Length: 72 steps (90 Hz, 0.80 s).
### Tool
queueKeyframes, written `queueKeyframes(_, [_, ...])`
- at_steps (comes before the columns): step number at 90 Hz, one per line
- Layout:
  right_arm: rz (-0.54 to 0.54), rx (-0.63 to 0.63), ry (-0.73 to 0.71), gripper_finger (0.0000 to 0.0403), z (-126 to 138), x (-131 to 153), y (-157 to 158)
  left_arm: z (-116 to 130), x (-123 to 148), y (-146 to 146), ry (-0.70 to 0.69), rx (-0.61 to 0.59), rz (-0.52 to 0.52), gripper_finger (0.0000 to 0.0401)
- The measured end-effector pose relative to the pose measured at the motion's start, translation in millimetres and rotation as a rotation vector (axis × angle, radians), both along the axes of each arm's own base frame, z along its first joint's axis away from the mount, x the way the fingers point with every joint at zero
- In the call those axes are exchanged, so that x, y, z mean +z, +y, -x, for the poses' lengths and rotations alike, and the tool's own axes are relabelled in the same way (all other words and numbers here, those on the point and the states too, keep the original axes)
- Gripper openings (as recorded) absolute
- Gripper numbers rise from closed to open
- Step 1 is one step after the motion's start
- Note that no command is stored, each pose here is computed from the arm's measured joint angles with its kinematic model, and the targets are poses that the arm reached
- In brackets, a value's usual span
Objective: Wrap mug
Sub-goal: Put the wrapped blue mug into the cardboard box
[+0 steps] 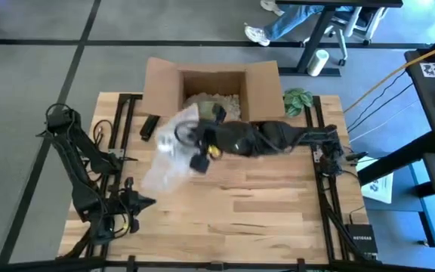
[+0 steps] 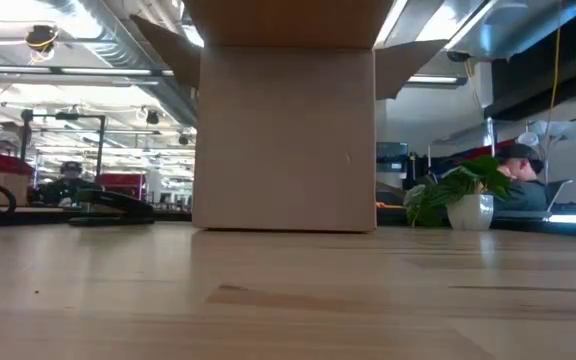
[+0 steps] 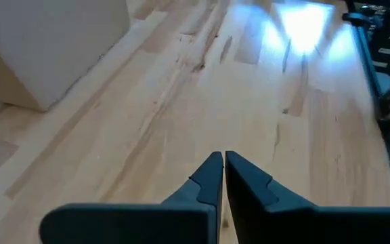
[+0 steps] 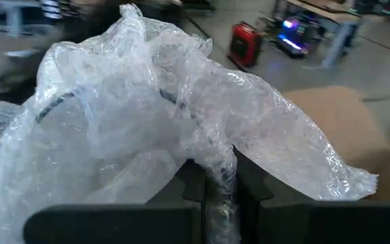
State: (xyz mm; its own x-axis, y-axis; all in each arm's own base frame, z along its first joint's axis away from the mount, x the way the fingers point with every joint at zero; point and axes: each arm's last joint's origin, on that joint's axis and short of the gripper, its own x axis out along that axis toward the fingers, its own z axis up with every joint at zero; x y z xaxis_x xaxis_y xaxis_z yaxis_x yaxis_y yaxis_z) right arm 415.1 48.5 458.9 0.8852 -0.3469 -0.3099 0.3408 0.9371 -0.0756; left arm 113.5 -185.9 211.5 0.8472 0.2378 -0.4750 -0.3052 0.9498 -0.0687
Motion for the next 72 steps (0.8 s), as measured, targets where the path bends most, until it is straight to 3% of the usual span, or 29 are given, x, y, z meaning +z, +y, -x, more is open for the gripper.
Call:
queueKeyframes(36, [-0.116, -0.231, 0.131, 0.0011, 11, -12, -108, -9, 20, 28, -0.003, 0.044, -0.073, 0.0000])
queueKeyframes(56, [-0.210, -0.288, 0.260, 0.0011, 23, -26, -135, -12, 28, 51, -0.010, 0.050, -0.113, 0.0000])
queueKeyframes(72, [-0.259, -0.328, 0.371, 0.0011, 25, -44, -147, -12, 10, 72, -0.066, 0.029, -0.027, 0.0000])
